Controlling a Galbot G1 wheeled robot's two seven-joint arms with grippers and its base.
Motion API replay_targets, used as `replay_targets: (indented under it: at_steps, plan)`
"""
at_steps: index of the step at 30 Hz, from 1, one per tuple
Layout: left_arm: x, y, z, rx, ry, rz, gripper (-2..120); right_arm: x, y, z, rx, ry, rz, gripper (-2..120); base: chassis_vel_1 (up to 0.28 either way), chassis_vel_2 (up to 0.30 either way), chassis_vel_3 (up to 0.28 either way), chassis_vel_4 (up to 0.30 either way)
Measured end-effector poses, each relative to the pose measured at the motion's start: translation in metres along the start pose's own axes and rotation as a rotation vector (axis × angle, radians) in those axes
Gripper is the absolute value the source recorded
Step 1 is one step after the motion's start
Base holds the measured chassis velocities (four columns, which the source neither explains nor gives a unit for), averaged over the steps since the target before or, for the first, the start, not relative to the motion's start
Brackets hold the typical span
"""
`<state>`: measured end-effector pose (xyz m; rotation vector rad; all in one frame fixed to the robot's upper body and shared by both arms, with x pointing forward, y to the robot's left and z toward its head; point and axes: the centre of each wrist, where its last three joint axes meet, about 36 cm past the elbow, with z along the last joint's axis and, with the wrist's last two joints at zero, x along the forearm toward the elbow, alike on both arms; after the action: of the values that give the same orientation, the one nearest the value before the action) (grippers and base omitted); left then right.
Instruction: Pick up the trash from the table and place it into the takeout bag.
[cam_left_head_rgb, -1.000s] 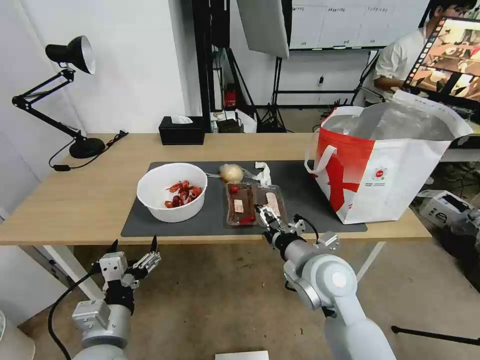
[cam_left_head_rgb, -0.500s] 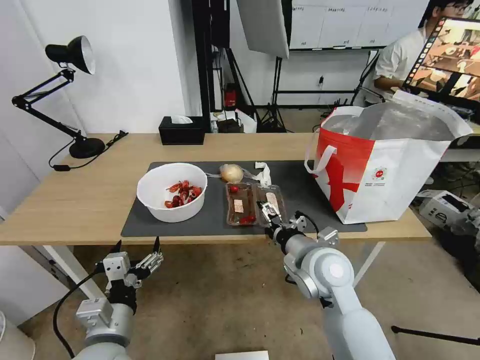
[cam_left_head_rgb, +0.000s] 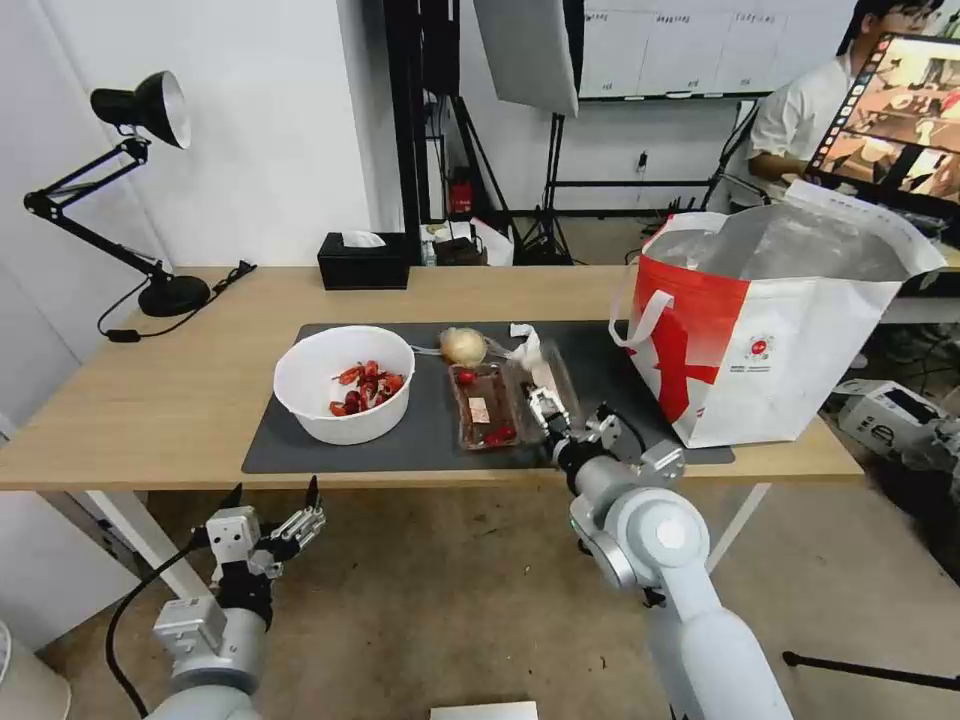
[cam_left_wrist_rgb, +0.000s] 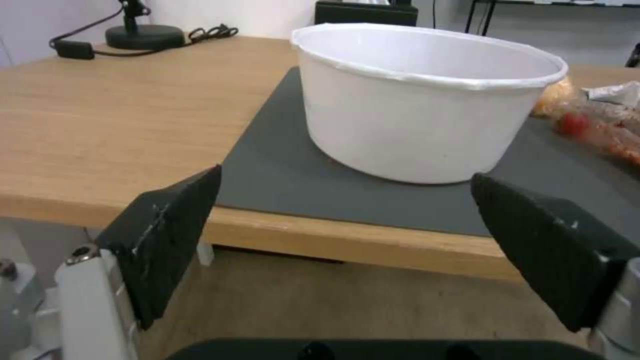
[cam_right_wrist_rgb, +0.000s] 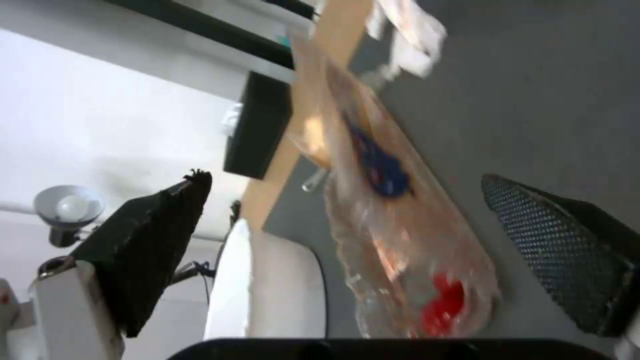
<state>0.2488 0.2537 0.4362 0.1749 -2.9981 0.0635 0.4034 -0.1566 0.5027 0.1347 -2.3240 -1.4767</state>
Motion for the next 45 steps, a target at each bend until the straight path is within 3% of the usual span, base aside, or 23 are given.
replay_targets:
  at_steps: [6, 13, 16, 30, 32, 33, 34, 37, 38, 39, 41, 42, 45]
  plan:
    - [0.0, 0.0, 0.0, 0.0, -0.002, -0.002, 100, -0.004, -0.001, -0.007, 0.06, 0.008, -0.05, 100, 0.0, 0.0, 0.0, 0.0]
    - [-0.001, 0.002, 0.005, 0.001, -0.015, -0.007, 100, -0.027, 0.0, -0.007, 0.074, 0.139, -0.097, 100, 0.0, 0.0, 0.0, 0.0]
    - [0.0, 0.003, 0.007, 0.003, -0.015, -0.008, 100, -0.05, 0.007, -0.002, 0.079, 0.26, -0.086, 100, 0.0, 0.0, 0.0, 0.0]
    - [-0.002, 0.006, 0.006, -0.003, -0.02, -0.008, 100, -0.064, 0.015, 0.003, 0.068, 0.292, -0.049, 100, 0.0, 0.0, 0.0, 0.0]
    - [-0.003, 0.007, 0.005, -0.001, -0.023, -0.007, 100, -0.063, 0.015, 0.001, 0.145, 0.249, -0.127, 100, 0.0, 0.0, 0.0, 0.0]
    - [-0.003, 0.007, 0.004, 0.002, -0.025, -0.005, 100, -0.064, 0.015, -0.001, 0.238, 0.195, -0.2, 100, 0.0, 0.0, 0.0, 0.0]
    - [-0.003, 0.007, 0.004, 0.002, -0.025, -0.005, 100, -0.064, 0.015, -0.001, 0.238, 0.195, -0.2, 100, 0.0, 0.0, 0.0, 0.0]
    - [-0.005, 0.008, 0.002, 0.006, -0.032, -0.003, 100, -0.08, 0.02, -0.003, 0.561, 0.058, -0.37, 100, 0.0, 0.0, 0.0, 0.0]
    - [-0.005, 0.008, 0.002, 0.006, -0.032, -0.003, 100, -0.08, 0.02, -0.003, 0.561, 0.058, -0.37, 100, 0.0, 0.0, 0.0, 0.0]
    - [-0.005, 0.008, 0.002, 0.006, -0.035, -0.004, 100, -0.096, 0.022, -0.004, 0.749, -0.019, -0.427, 100, 0.0, 0.0, 0.0, 0.0]
    - [-0.005, 0.009, 0.001, 0.007, -0.037, -0.007, 100, -0.121, 0.024, -0.016, 0.999, -0.097, -0.486, 100, 0.0, 0.0, 0.0, 0.0]
    - [-0.005, 0.009, 0.001, 0.007, -0.037, -0.007, 100, -0.121, 0.024, -0.016, 0.999, -0.097, -0.486, 100, 0.0, 0.0, 0.0, 0.0]
    - [-0.005, 0.01, 0.001, 0.006, -0.035, -0.011, 100, -0.149, 0.03, -0.035, 1.147, -0.066, -0.48, 100, 0.0, 0.0, 0.0, 0.0]
